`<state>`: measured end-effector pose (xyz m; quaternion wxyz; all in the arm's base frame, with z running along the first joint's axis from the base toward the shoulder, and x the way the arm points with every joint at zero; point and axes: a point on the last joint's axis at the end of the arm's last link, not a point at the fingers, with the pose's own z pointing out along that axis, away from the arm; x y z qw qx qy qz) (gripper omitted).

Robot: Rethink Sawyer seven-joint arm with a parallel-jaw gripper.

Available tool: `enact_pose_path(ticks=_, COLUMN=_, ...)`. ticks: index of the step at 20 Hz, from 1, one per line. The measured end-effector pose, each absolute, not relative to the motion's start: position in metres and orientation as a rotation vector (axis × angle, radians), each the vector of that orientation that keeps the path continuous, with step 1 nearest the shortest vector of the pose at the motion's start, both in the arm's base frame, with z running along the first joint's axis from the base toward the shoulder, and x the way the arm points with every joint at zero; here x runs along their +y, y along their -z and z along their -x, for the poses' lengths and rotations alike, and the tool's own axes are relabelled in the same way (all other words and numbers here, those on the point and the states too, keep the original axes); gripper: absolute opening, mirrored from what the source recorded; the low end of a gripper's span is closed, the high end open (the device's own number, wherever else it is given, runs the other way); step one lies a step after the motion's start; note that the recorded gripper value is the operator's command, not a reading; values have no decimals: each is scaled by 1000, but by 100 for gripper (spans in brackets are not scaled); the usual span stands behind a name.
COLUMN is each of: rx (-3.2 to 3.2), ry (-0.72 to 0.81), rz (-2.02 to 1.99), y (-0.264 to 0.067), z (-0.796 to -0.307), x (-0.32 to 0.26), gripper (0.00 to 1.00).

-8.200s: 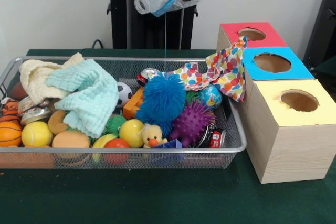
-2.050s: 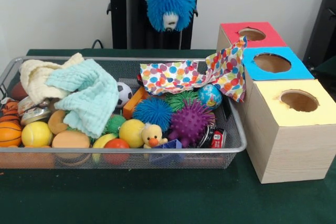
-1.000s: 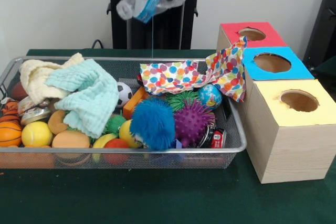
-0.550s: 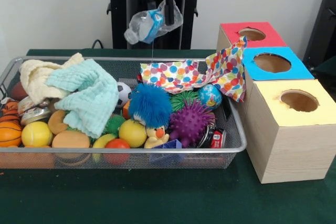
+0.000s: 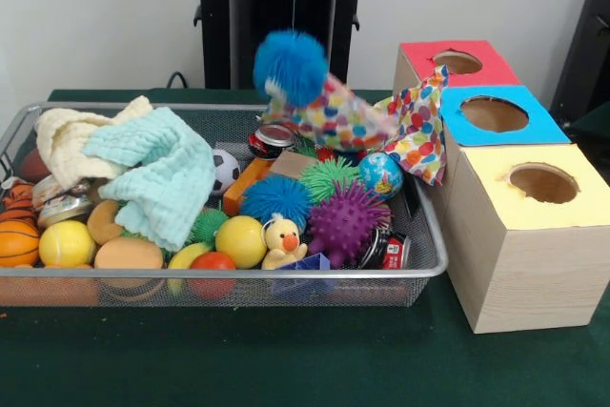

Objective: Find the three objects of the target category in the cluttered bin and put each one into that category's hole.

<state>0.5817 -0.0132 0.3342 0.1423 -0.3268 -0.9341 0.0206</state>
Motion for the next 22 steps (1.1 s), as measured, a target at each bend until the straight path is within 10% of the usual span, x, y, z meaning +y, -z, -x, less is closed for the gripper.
enact_pose_path(ticks=11, rx=-2737, ry=-97, rz=922, y=-426, z=-609, x=0, gripper=0)
enact_pose_path(ticks=22, rx=-3030, ry=62, rz=1003, y=-371, z=-634, x=7, gripper=0)
